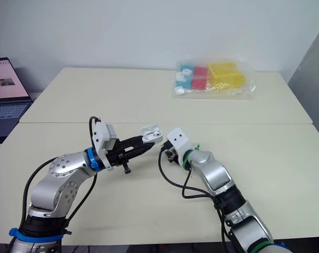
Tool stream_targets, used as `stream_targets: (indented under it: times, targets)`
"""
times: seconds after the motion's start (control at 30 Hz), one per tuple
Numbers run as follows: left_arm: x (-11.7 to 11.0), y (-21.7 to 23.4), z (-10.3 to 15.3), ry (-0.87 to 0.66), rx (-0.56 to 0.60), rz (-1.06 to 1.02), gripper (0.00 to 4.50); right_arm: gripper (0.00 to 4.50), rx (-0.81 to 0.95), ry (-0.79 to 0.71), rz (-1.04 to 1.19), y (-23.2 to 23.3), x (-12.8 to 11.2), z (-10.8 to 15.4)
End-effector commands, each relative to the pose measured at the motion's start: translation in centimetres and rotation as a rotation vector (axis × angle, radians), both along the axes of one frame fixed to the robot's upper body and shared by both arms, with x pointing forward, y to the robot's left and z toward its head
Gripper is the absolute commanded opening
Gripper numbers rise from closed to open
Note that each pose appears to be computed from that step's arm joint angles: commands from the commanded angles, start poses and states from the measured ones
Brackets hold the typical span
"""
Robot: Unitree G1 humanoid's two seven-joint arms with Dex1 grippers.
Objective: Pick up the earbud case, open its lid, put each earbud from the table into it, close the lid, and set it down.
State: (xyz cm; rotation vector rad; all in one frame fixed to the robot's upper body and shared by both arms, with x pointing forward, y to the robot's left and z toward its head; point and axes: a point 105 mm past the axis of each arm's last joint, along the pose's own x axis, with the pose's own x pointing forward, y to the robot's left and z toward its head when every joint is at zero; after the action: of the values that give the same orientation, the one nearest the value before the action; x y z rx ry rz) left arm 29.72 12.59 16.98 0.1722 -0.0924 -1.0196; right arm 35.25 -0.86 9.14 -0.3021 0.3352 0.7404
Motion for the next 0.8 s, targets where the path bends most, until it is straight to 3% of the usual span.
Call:
stream_targets:
  times: [0.03, 0.33, 0.5, 0.67, 0.8]
  targets:
    - [-0.4, -0.3, 0.8, -0.043, -0.001, -0.021, 0.78, 0.47, -0.021, -0.002, -0.014, -1.3, 0.0, 0.2]
    - [-0.6, -0.4, 0.6, -0.042, -0.005, -0.017, 0.78, 0.46, -0.103, 0.005, 0.278, -5.0, -3.8, 2.1]
    - [-0.9, -0.5, 0.4, -0.035, -0.002, -0.017, 0.78, 0.46, -0.261, -0.012, 0.532, -11.3, -7.1, 2.4]
    - [-1.0, -0.6, 0.3, -0.031, 0.000, -0.021, 0.78, 0.46, -0.360, 0.090, 0.574, -16.4, -7.7, 1.8]
    - [-1.0, -0.5, 0.3, -0.029, 0.003, -0.023, 0.78, 0.46, -0.370, 0.132, 0.584, -17.6, -7.6, 1.6]
